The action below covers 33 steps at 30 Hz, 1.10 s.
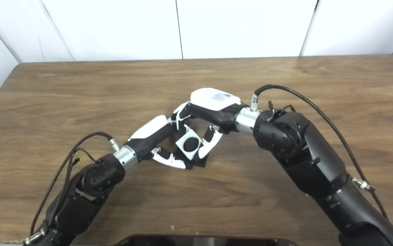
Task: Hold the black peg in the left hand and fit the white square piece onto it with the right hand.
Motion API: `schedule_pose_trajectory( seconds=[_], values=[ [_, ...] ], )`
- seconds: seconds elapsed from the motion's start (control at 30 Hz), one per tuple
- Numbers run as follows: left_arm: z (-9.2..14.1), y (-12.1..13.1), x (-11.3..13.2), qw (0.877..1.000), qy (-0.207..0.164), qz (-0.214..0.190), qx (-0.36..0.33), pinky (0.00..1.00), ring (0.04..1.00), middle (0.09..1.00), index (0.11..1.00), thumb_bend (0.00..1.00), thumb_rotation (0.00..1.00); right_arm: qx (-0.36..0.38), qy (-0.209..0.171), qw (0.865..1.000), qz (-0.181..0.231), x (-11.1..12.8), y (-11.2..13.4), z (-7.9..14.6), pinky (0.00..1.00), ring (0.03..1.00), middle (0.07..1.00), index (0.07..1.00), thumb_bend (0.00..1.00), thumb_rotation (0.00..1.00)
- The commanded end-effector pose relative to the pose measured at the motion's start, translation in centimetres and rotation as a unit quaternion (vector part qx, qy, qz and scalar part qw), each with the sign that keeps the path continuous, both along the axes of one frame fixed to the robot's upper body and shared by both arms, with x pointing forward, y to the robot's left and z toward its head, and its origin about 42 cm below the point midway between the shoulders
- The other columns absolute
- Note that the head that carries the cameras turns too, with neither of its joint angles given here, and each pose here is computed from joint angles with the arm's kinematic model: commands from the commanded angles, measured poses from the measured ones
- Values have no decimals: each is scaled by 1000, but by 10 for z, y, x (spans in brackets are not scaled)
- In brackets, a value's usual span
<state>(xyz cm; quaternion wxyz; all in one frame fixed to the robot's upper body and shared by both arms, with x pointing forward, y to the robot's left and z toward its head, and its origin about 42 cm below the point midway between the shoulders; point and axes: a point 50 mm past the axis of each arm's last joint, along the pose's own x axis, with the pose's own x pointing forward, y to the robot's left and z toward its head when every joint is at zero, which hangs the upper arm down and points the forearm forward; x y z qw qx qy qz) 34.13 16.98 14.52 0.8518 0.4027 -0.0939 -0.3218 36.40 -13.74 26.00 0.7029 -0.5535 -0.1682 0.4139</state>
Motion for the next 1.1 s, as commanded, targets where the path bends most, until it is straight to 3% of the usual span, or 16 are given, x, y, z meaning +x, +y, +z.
schedule_pose_trajectory(
  seconds=[0.0,0.93,0.97,1.07],
  values=[
    [-8,4,-4,999,12,-1,33,1000,1000,980,493,520,74,-12,-19,1000,10,2,-3,9,772,835,794,482,521,133],
    [-7,4,-1,999,7,-5,34,1000,1000,978,493,520,74,-23,-4,1000,-5,3,-10,7,777,840,820,494,522,151],
    [-7,4,-1,999,7,-5,33,1000,1000,977,493,520,75,-25,-2,1000,-5,3,-10,7,784,846,840,660,766,264],
    [-7,4,-1,999,7,-3,33,1000,1000,978,493,520,75,-29,3,1000,-8,4,-11,8,793,862,884,788,900,336]
  ],
)
